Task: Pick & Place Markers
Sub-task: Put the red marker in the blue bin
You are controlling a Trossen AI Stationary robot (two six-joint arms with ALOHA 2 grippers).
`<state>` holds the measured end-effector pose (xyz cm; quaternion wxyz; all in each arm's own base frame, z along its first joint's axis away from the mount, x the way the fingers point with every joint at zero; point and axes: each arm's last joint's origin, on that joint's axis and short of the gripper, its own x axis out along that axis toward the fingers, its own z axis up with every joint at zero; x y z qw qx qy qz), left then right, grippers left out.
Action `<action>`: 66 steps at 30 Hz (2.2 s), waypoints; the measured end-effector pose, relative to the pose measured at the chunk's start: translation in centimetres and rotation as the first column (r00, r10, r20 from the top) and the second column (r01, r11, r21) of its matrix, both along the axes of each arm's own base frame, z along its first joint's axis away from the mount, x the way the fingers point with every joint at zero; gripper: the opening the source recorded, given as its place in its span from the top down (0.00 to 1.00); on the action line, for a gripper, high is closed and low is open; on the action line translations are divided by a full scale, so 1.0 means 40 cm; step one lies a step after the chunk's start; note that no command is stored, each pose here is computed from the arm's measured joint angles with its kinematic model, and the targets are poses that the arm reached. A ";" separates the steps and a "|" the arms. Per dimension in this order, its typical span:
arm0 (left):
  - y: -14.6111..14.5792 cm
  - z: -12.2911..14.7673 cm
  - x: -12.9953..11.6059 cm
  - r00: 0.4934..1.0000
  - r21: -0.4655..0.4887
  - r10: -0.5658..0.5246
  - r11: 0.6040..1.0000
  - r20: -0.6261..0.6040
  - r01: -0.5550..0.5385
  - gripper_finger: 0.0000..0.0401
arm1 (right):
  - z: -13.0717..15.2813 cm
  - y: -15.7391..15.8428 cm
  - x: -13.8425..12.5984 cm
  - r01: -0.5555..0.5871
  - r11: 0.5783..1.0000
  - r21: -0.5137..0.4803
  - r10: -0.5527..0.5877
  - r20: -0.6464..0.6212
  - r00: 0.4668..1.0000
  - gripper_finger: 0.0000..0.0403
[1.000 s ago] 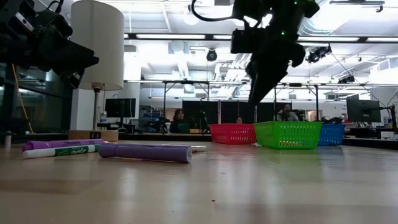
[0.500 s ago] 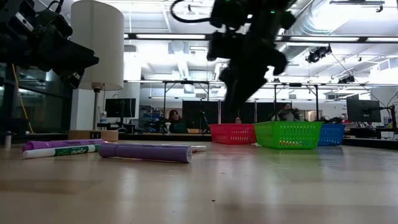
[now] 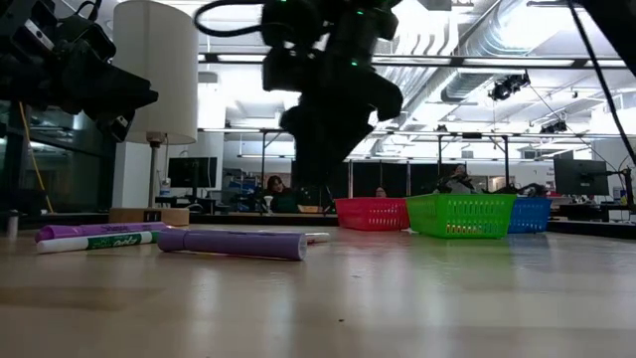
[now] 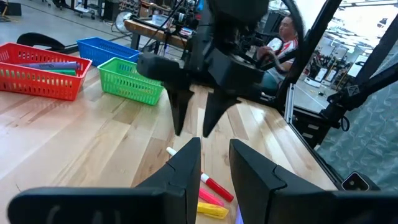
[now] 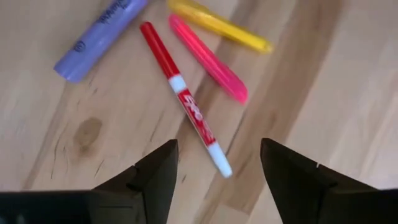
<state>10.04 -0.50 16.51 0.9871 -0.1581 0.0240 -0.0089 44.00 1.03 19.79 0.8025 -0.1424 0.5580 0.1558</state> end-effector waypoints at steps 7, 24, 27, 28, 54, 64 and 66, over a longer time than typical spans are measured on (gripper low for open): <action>0.000 0.000 0.000 1.000 0.000 0.000 1.000 0.000 0.000 0.79 | -0.041 0.037 0.042 -0.152 0.987 -0.047 0.149 -0.068 0.986 0.46; 0.000 0.000 0.000 1.000 0.000 0.000 1.000 0.000 0.000 0.79 | -0.117 0.090 0.054 -0.265 0.955 -0.131 0.250 -0.122 0.961 0.48; 0.000 0.000 0.000 1.000 0.000 0.001 1.000 0.000 -0.001 0.79 | -0.121 0.090 0.057 -0.264 0.955 -0.134 0.249 -0.119 0.961 0.48; 0.000 0.000 0.000 1.000 0.000 0.000 1.000 0.000 0.000 0.79 | -0.122 0.090 0.058 -0.263 0.955 -0.134 0.249 -0.116 0.962 0.48; 0.000 0.000 0.000 1.000 0.000 0.001 1.000 0.000 -0.001 0.79 | -0.126 0.108 0.043 -0.195 0.980 -0.029 0.188 -0.163 0.969 0.60; 0.000 0.000 0.000 1.000 0.000 0.001 1.000 0.000 -0.001 0.79 | -0.138 0.119 0.041 -0.236 0.971 -0.034 0.226 -0.181 0.957 0.70; 0.000 0.000 0.000 1.000 0.000 0.001 1.000 0.000 -0.001 0.79 | -0.149 0.122 0.043 -0.249 0.968 -0.034 0.239 -0.186 0.953 0.71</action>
